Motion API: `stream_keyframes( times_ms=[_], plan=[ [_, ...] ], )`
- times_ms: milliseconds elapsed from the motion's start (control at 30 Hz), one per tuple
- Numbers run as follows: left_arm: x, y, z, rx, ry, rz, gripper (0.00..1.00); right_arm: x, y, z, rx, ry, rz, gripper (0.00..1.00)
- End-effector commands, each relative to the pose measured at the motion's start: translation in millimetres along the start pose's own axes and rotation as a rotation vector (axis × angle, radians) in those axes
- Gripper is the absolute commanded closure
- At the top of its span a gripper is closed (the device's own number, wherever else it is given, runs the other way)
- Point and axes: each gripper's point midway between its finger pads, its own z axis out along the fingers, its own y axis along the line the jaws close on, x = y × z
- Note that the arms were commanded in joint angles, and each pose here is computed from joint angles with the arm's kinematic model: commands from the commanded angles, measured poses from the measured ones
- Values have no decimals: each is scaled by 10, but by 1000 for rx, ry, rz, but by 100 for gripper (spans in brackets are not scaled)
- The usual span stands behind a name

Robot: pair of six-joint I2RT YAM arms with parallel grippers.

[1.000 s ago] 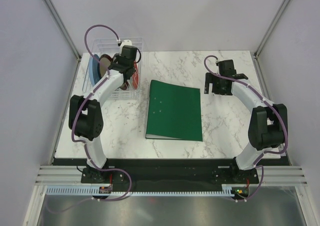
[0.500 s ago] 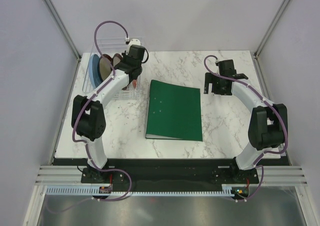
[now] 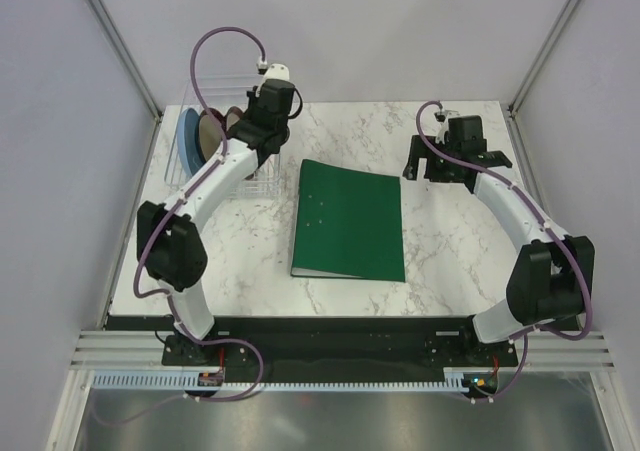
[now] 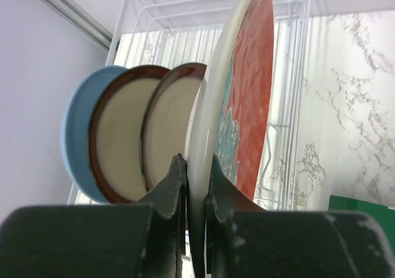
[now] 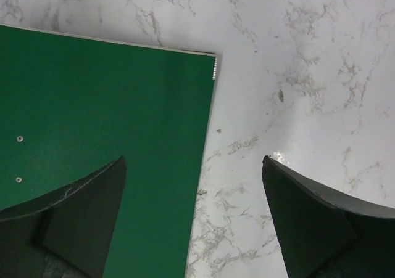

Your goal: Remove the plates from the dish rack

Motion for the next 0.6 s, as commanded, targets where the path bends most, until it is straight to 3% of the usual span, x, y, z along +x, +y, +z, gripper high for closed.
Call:
stream_keyframes(
  times_ms=[0, 333, 567],
  plan=[
    [-1254, 812, -907, -29, -314, -299, 98, -251, 359, -149, -173, -74, -14, 2],
    [-1183, 462, -1470, 382, -287, -550, 98, -576, 1256, -459, -704, -233, 112, 2],
    [-1052, -218, -1659, 720, -197, -716, 98, -624, 1489, -585, -837, -277, 117, 2]
  ],
)
